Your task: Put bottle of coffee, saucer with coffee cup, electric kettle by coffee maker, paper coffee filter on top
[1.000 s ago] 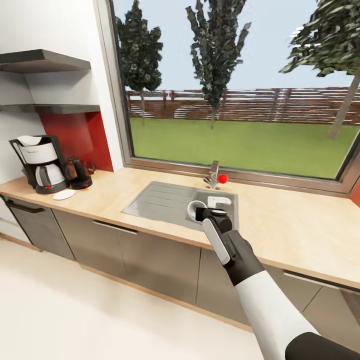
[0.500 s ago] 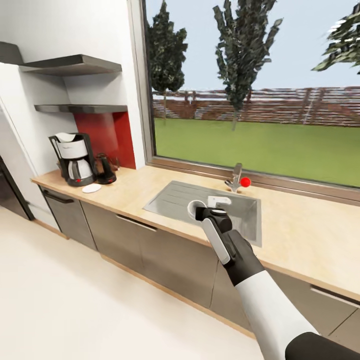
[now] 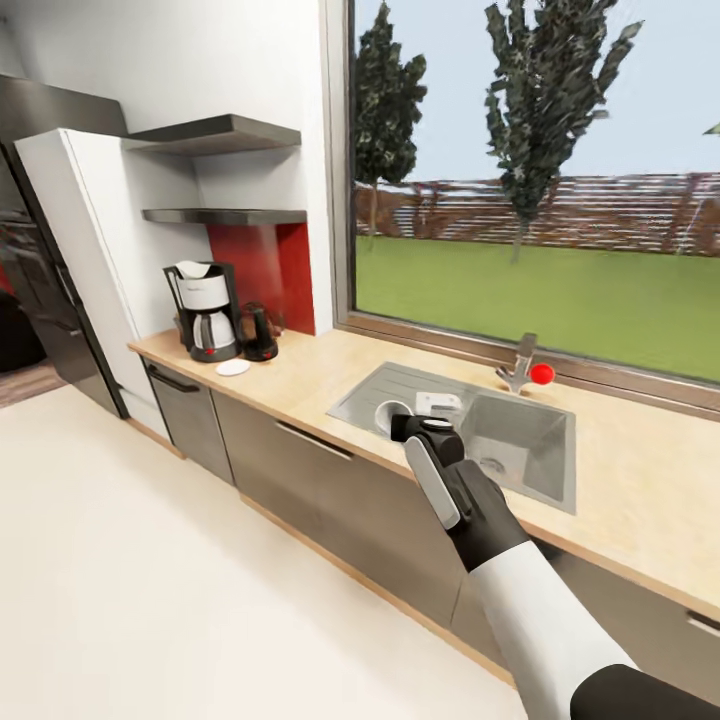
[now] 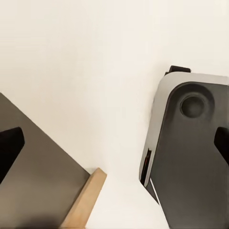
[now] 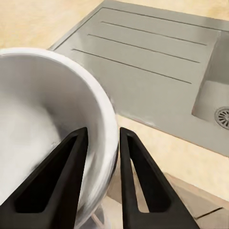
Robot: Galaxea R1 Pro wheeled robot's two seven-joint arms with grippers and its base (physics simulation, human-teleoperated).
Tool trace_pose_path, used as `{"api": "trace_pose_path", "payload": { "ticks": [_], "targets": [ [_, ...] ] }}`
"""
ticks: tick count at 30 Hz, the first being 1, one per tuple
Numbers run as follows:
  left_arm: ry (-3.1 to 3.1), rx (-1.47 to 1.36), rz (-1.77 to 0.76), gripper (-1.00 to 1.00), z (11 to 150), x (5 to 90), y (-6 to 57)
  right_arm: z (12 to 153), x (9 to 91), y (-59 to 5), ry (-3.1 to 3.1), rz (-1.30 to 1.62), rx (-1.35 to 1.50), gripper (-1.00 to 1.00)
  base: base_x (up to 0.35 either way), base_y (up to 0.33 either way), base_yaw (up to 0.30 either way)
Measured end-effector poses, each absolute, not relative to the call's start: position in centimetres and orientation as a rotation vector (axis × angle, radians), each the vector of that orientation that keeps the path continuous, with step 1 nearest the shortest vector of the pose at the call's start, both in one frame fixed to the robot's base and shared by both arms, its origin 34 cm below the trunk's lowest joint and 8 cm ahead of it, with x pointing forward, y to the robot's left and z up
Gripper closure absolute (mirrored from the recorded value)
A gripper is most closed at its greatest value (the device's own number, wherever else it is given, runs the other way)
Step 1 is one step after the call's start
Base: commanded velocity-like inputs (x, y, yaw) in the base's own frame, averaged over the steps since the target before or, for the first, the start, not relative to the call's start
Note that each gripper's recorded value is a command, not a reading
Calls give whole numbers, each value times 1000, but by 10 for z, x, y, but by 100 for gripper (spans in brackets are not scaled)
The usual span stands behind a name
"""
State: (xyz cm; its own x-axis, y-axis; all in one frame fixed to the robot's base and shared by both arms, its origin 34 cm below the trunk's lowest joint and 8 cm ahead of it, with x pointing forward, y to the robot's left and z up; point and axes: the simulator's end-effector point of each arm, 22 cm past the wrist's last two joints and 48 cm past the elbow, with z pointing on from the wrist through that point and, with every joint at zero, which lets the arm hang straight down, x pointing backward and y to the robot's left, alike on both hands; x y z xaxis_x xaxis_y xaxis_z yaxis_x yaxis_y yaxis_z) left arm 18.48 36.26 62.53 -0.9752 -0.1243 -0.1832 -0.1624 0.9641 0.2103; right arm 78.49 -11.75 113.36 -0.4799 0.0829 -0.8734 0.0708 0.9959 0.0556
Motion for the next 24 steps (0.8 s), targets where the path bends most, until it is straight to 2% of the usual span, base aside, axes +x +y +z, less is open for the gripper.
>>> {"api": "trace_pose_path", "payload": {
  "ticks": [14,24],
  "targets": [
    [2946,-217,333,-100,625,185,361,1134,785,-117,2073,14,107,100,9,0,280],
    [2944,-220,335,-100,625,185,362,1134,784,-117,2073,15,107,100,277,24,280]
  ]
}}
